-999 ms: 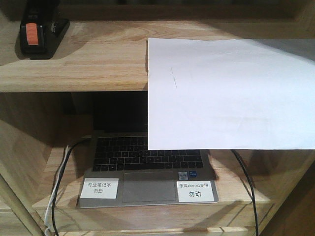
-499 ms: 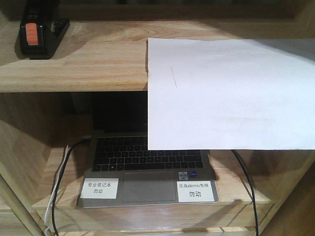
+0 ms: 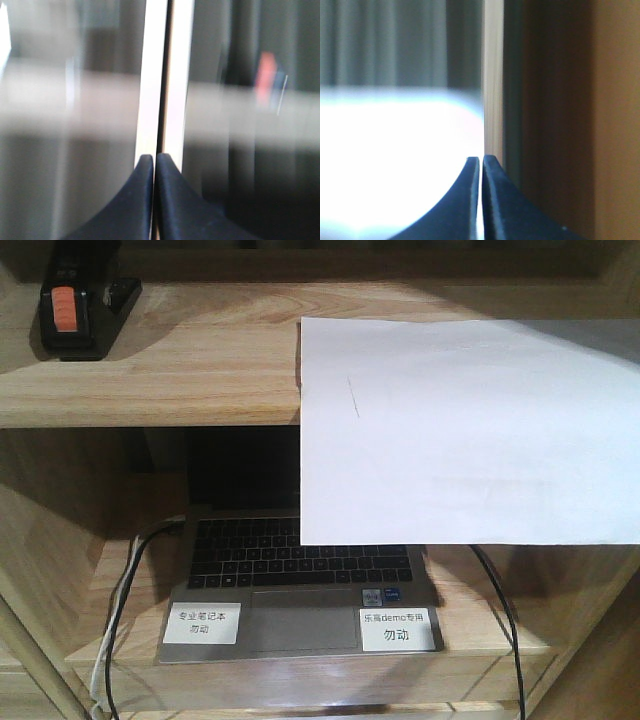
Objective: Grab stapler and paper to desk for stapling
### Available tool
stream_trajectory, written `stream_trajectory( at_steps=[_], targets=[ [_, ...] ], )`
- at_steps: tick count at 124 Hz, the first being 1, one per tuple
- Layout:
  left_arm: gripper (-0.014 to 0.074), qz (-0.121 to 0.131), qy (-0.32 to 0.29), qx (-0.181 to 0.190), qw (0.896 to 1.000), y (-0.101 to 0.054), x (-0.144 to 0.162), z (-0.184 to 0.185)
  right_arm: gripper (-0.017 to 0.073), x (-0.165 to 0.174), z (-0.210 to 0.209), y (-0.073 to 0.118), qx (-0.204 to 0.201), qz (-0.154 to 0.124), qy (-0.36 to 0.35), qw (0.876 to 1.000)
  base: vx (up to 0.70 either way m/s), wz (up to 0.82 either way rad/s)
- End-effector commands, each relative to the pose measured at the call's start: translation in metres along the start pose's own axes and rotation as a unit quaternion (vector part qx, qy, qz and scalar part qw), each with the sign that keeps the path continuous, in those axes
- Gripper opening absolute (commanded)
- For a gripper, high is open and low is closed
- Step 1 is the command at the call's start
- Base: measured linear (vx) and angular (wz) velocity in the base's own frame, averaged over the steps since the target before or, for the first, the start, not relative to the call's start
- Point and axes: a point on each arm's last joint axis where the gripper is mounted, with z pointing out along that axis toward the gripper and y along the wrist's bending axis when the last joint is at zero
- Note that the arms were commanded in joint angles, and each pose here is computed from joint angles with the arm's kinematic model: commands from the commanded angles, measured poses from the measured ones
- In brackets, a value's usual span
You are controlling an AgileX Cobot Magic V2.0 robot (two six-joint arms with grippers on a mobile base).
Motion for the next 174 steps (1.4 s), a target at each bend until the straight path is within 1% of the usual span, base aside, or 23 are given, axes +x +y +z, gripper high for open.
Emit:
stream_trajectory(
  at_steps=[1, 8, 17, 18, 25, 26, 39, 52, 63, 68, 83, 101, 117, 133, 146, 150, 155, 156, 163, 164, 169, 172, 174],
  targets=[
    [-0.0006, 0.001, -0.087, 0.003, 0.996, -0.003, -0.052, 0.0, -0.0006, -0.057, -0.002, -0.002, 0.005, -0.003, -0.105, 0.994, 0.0, 0.0],
    [-0.0006, 0.001, -0.108, 0.005, 0.994, -0.005, -0.08, -0.001, -0.0006, -0.082, -0.002, -0.003, 0.006, -0.003, -0.129, 0.992, 0.0, 0.0],
    [-0.0006, 0.002, -0.116, 0.006, 0.993, -0.006, -0.106, 0.0, -0.0006, -0.103, 0.0, -0.003, 0.006, -0.002, -0.146, 0.989, 0.0, 0.0],
    [-0.0006, 0.002, -0.115, 0.006, 0.993, -0.007, -0.111, 0.001, -0.0006, -0.112, -0.001, -0.003, 0.006, -0.001, -0.154, 0.988, 0.0, 0.0],
    [-0.0006, 0.003, -0.127, 0.007, 0.992, -0.008, -0.134, 0.001, -0.0006, -0.131, 0.001, -0.004, 0.006, 0.0, -0.168, 0.986, 0.0, 0.0],
    [-0.0006, 0.003, -0.128, 0.007, 0.992, -0.009, -0.139, 0.001, -0.0006, -0.139, 0.001, -0.004, 0.006, 0.0, -0.176, 0.984, 0.0, 0.0],
    [-0.0006, 0.005, -0.128, 0.007, 0.992, -0.011, -0.175, 0.006, -0.0006, -0.177, 0.012, -0.005, 0.005, 0.001, -0.183, 0.983, 0.0, 0.0],
    [-0.0006, 0.006, -0.114, 0.008, 0.993, -0.013, -0.21, 0.018, -0.0006, -0.208, 0.035, -0.005, 0.0, 0.009, -0.15, 0.989, 0.0, 0.0],
    [-0.0006, 0.006, -0.095, 0.007, 0.995, -0.014, -0.227, 0.031, -0.0006, -0.227, 0.052, -0.005, -0.005, 0.018, -0.12, 0.993, 0.0, 0.0],
    [-0.0006, 0.006, -0.078, 0.006, 0.997, -0.015, -0.232, 0.04, -0.0006, -0.23, 0.068, -0.005, -0.007, 0.023, -0.083, 0.996, 0.0, 0.0],
    [-0.0004, 0.006, -0.025, 0.004, 1.0, -0.015, -0.232, 0.067, -0.0001, -0.229, 0.095, -0.004, -0.011, 0.024, -0.014, 1.0, 0.0, 0.0],
    [0.0004, 0.006, 0.059, 0.001, 0.998, -0.014, -0.208, 0.101, 0.0009, -0.209, 0.122, -0.003, -0.013, 0.022, 0.068, 0.997, 0.0, 0.0],
    [0.0013, 0.006, 0.145, -0.003, 0.989, -0.012, -0.182, 0.125, 0.0034, -0.19, 0.138, -0.002, -0.015, 0.021, 0.133, 0.991, 0.0, 0.0],
    [0.0044, 0.005, 0.227, -0.007, 0.974, -0.011, -0.158, 0.14, 0.0081, -0.175, 0.148, -0.001, -0.017, 0.022, 0.182, 0.983, 0.0, 0.0],
    [0.0092, 0.005, 0.267, -0.009, 0.964, -0.01, -0.148, 0.142, 0.016, -0.169, 0.152, -0.001, -0.018, 0.021, 0.201, 0.979, 0.0, 0.0],
    [0.0112, 0.005, 0.274, -0.009, 0.962, -0.01, -0.146, 0.142, 0.0204, -0.169, 0.153, -0.001, -0.018, 0.021, 0.203, 0.979, 0.0, 0.0],
    [0.0137, 0.005, 0.276, -0.009, 0.961, -0.01, -0.146, 0.142, 0.0237, -0.169, 0.153, -0.001, -0.018, 0.021, 0.202, 0.979, 0.0, 0.0],
    [0.0148, 0.005, 0.276, -0.009, 0.961, -0.01, -0.146, 0.143, 0.0265, -0.169, 0.153, -0.001, -0.018, 0.02, 0.202, 0.979, 0.0, 0.0],
    [0.0202, 0.005, 0.274, -0.009, 0.962, -0.01, -0.146, 0.143, 0.0326, -0.169, 0.153, -0.001, -0.018, 0.02, 0.201, 0.979, 0.0, 0.0],
    [0.0218, 0.005, 0.273, -0.009, 0.962, -0.01, -0.147, 0.143, 0.0358, -0.169, 0.153, -0.001, -0.018, 0.02, 0.202, 0.979, 0.0, 0.0],
    [0.0251, 0.005, 0.273, -0.009, 0.962, -0.01, -0.147, 0.143, 0.0403, -0.169, 0.153, -0.001, -0.018, 0.02, 0.202, 0.979, 0.0, 0.0],
    [0.0288, 0.005, 0.272, -0.009, 0.962, -0.01, -0.147, 0.143, 0.0471, -0.169, 0.153, -0.001, -0.018, 0.02, 0.202, 0.979, 0.0, 0.0],
    [0.0307, 0.005, 0.272, -0.009, 0.962, -0.01, -0.147, 0.143, 0.0483, -0.169, 0.153, -0.001, -0.018, 0.02, 0.202, 0.979, 0.0, 0.0]
  ],
)
